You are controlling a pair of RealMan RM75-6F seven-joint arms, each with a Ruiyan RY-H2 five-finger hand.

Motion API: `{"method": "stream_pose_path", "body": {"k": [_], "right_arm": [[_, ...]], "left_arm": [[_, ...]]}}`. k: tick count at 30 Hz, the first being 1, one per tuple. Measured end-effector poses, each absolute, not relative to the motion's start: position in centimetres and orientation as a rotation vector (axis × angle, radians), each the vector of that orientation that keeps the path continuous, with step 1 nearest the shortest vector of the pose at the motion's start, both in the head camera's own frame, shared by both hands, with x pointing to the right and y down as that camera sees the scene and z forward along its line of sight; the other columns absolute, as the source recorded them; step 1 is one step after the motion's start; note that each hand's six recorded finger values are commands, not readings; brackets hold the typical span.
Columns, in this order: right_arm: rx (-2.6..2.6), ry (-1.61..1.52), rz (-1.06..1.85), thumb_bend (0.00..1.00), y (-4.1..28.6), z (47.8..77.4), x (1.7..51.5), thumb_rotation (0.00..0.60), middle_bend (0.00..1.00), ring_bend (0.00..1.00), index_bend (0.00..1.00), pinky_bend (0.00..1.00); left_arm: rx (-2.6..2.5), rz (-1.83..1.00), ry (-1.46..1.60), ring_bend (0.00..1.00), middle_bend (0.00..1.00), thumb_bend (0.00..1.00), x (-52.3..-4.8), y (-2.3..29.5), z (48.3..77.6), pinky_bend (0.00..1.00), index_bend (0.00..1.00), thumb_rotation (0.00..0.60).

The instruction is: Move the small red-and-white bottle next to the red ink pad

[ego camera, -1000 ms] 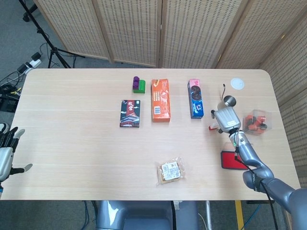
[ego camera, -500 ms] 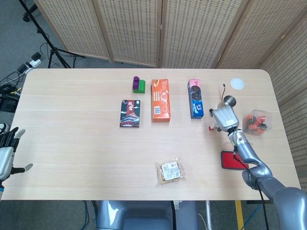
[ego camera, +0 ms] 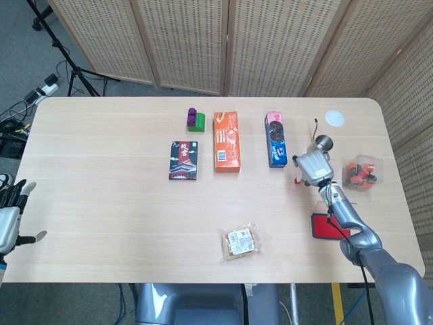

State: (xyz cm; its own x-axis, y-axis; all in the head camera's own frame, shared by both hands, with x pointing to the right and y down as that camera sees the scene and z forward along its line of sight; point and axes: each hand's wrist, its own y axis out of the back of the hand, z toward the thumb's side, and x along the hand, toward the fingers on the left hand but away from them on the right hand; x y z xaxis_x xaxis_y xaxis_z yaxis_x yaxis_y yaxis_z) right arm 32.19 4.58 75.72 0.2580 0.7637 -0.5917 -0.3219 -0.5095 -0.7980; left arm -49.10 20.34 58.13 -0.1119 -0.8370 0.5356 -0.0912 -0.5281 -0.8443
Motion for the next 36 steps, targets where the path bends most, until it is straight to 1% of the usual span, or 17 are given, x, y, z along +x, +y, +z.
{"method": "stream_pose_path", "body": {"k": [9, 12, 19, 25, 36], "right_arm": [[-1.599, -0.42, 1.433, 0.27, 4.6, 75.8, 32.6, 0.6, 1.0, 1.0, 0.46, 1.0], [-1.596, -0.413, 1.435, 0.31, 4.4, 75.9, 32.7, 0.6, 1.0, 1.0, 0.47, 1.0], [-1.592, -0.394, 1.449, 0.33, 4.4, 76.0, 32.9, 0.6, 1.0, 1.0, 0.48, 1.0], [-1.595, -0.389, 1.461, 0.36, 4.5, 76.2, 33.2, 0.6, 1.0, 1.0, 0.5, 1.0], [-1.601, -0.395, 1.483, 0.41, 4.5, 76.4, 33.5, 0.6, 1.0, 1.0, 0.58, 1.0]], "left_arm": [[-1.596, -1.7, 1.019, 0.0, 0.0, 0.0, -48.9, 20.4, 58.4, 0.0, 0.0, 0.6], [-1.596, -1.699, 1.018, 0.0, 0.0, 0.0, -48.9, 20.4, 58.4, 0.0, 0.0, 0.6], [-1.595, -1.7, 1.019, 0.0, 0.0, 0.0, -48.9, 20.3, 58.4, 0.0, 0.0, 0.6], [-1.596, -1.701, 1.017, 0.0, 0.0, 0.0, -48.9, 20.3, 58.4, 0.0, 0.0, 0.6], [-1.598, -1.702, 1.015, 0.0, 0.0, 0.0, -48.8, 20.4, 58.4, 0.0, 0.0, 0.6]]}}
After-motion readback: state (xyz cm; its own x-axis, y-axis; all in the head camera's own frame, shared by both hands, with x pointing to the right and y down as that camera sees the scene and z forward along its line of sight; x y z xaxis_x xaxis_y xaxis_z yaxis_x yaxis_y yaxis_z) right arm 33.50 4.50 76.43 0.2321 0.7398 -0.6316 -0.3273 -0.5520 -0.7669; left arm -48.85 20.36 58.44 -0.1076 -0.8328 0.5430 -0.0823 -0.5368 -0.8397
